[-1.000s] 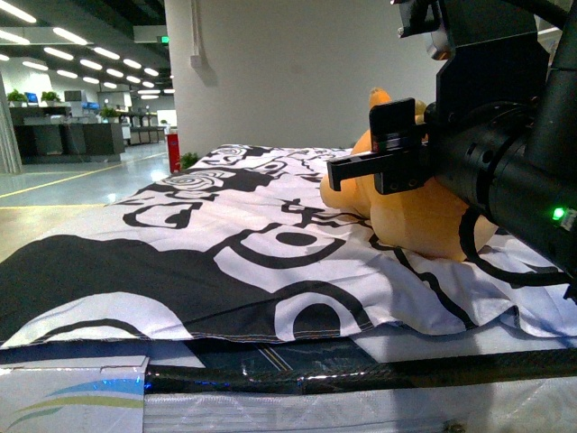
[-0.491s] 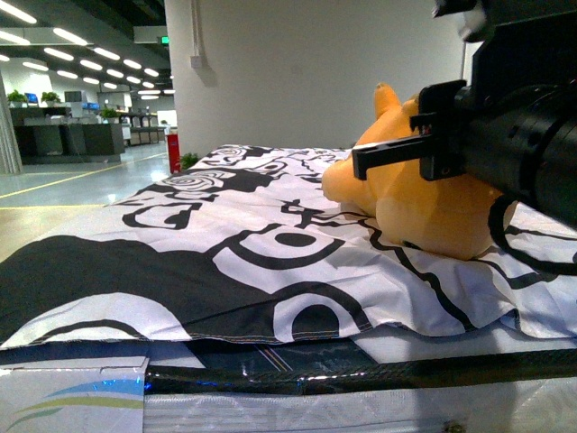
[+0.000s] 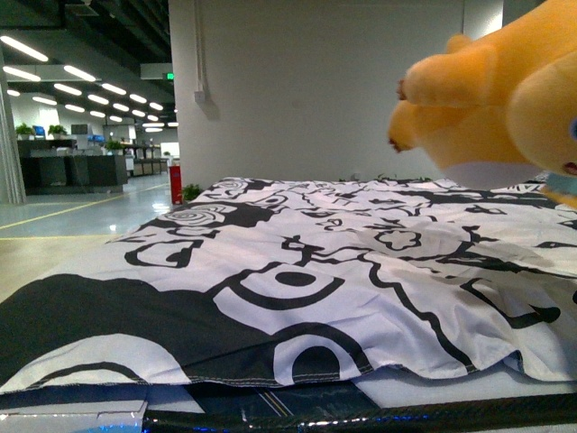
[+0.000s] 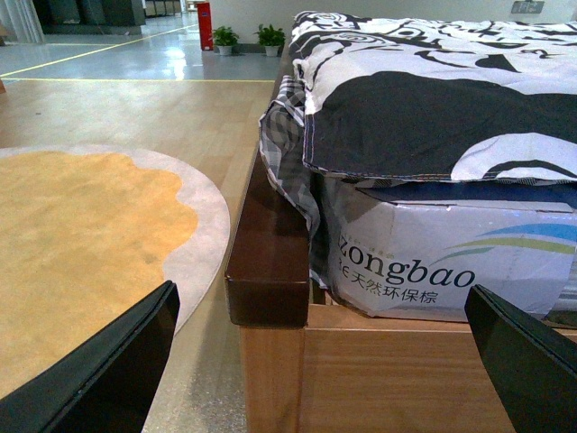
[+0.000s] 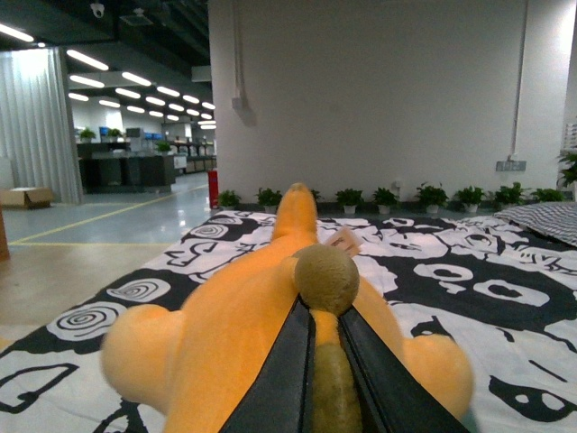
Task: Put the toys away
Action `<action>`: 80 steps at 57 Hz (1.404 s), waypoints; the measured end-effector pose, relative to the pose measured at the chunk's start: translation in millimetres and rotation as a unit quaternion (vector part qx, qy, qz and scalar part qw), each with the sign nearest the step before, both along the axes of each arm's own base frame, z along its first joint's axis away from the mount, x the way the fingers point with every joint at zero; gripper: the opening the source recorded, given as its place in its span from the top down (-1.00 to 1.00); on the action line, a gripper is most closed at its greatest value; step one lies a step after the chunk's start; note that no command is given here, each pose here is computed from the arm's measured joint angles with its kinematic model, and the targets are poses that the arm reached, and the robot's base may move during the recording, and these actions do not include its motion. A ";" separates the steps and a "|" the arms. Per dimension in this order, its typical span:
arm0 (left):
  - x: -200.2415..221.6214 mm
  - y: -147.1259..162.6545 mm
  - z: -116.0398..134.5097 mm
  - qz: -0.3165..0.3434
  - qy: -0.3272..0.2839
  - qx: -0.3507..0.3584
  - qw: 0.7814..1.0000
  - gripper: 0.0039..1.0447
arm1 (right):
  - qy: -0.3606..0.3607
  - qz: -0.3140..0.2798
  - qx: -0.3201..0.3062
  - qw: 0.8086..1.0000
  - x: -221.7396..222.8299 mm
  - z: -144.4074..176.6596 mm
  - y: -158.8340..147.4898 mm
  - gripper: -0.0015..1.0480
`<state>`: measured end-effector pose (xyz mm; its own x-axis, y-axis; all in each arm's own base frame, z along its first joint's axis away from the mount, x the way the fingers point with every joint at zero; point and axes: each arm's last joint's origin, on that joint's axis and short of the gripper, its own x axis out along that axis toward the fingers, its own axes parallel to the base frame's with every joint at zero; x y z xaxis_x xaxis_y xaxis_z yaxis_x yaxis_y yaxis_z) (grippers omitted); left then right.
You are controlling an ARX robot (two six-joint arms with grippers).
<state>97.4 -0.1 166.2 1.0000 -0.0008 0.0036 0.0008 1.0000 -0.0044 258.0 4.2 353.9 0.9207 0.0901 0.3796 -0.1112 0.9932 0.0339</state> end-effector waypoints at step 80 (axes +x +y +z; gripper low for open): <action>0.0 0.0 0.0 0.000 0.000 0.000 1.000 -0.89 | 0.073 0.070 0.100 0.990 -158.9 -108.2 -32.8 0.89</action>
<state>97.4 -0.1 166.2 1.0000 -0.0008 0.0036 0.0008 1.0000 -0.0044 99.1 -28.5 245.7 0.9510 0.1570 0.2665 -0.2265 0.9402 0.2544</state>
